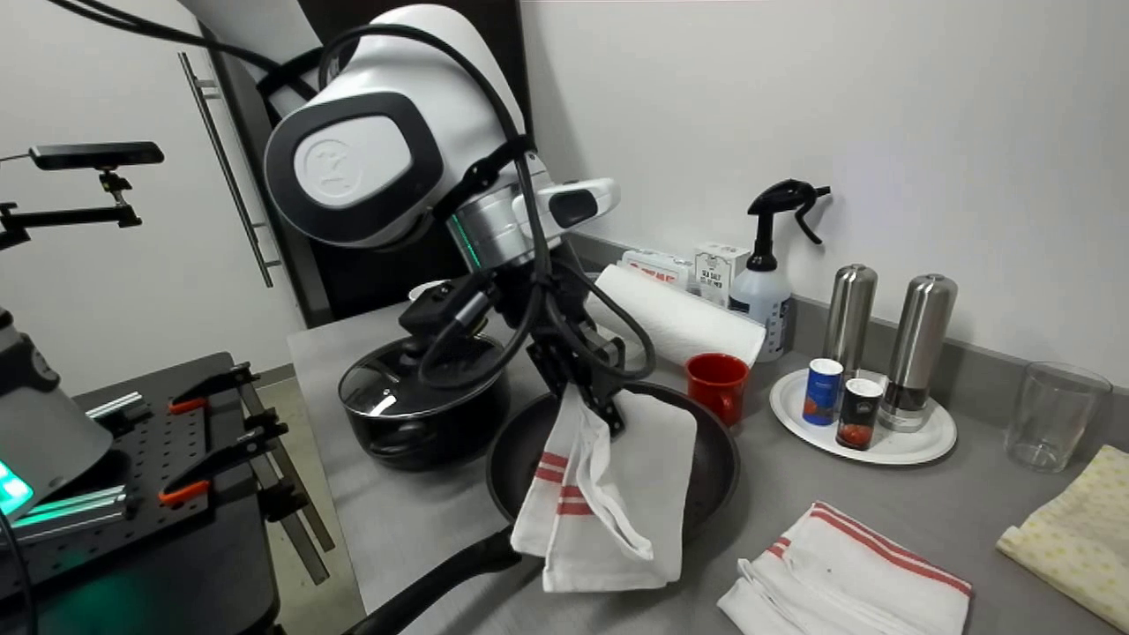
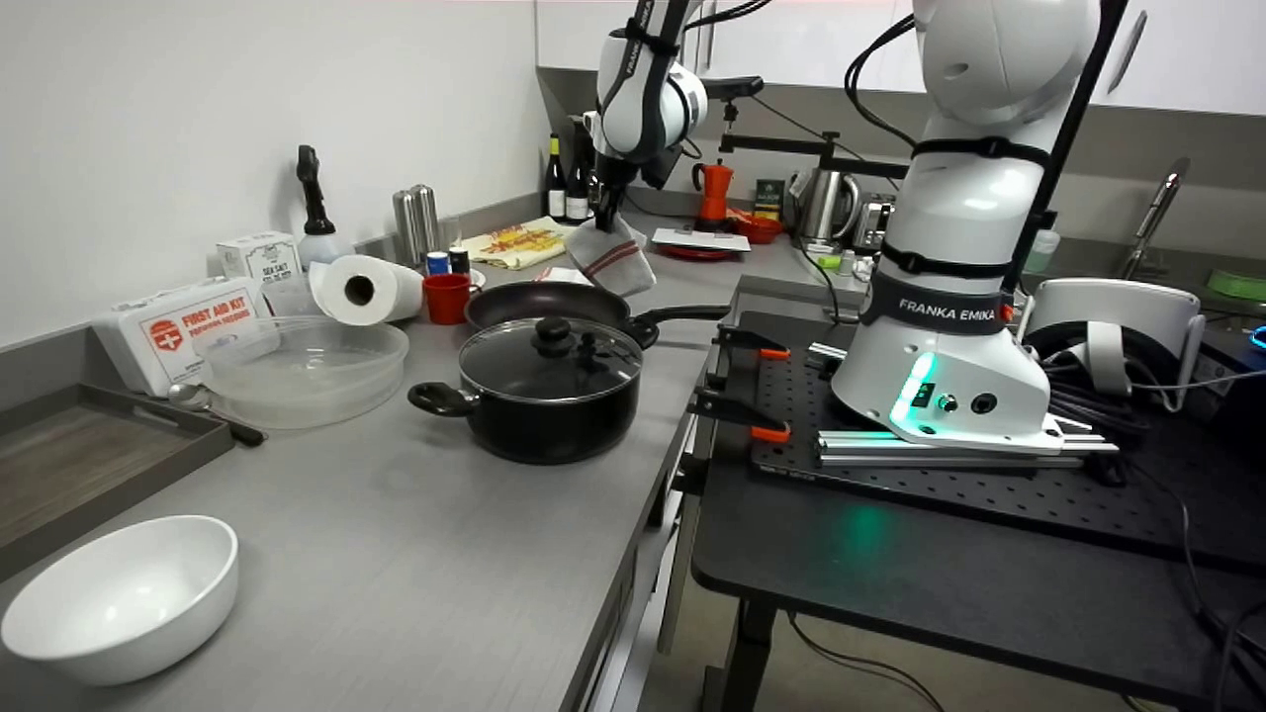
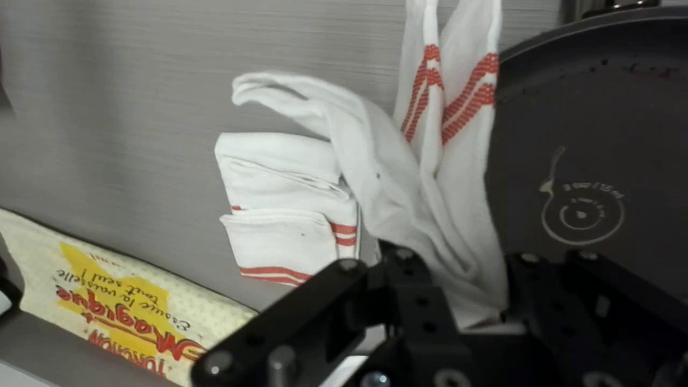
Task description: Use one white and red towel to wipe the black pan.
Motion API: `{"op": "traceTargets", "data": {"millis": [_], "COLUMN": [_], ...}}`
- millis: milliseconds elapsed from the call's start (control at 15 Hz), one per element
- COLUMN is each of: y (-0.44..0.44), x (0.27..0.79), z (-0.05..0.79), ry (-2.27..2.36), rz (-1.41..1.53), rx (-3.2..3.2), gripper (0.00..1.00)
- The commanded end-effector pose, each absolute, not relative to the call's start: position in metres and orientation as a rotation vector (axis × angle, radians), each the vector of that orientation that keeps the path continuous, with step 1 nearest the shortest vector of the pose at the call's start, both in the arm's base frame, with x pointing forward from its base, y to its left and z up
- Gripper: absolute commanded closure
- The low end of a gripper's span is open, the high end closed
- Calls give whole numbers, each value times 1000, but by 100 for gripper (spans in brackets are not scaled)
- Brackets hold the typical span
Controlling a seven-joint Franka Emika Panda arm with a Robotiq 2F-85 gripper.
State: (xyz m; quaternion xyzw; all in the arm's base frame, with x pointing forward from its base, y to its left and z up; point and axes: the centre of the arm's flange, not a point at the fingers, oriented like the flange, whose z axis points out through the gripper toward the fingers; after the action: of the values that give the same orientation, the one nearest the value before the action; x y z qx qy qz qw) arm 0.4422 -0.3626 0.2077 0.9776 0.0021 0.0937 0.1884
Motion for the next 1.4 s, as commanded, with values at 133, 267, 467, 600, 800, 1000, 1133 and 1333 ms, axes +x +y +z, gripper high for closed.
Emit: {"op": "traceTargets", "data": {"millis": [133, 267, 467, 600, 800, 1000, 1133, 1333], "y": [-299, -286, -279, -289, -311, -335, -343, -349], "x": [428, 429, 433, 440, 446, 452, 458, 467], "z": [233, 236, 234, 227, 214, 203, 190, 169], "ry": [284, 356, 401, 373, 296, 322, 338, 389], "rz": [296, 288, 280, 262, 206, 122, 66, 4], "rx": [2746, 2757, 2761, 2770, 2759, 2810, 2851, 2899], "gripper": [97, 97, 97, 97, 97, 97, 97, 97]}}
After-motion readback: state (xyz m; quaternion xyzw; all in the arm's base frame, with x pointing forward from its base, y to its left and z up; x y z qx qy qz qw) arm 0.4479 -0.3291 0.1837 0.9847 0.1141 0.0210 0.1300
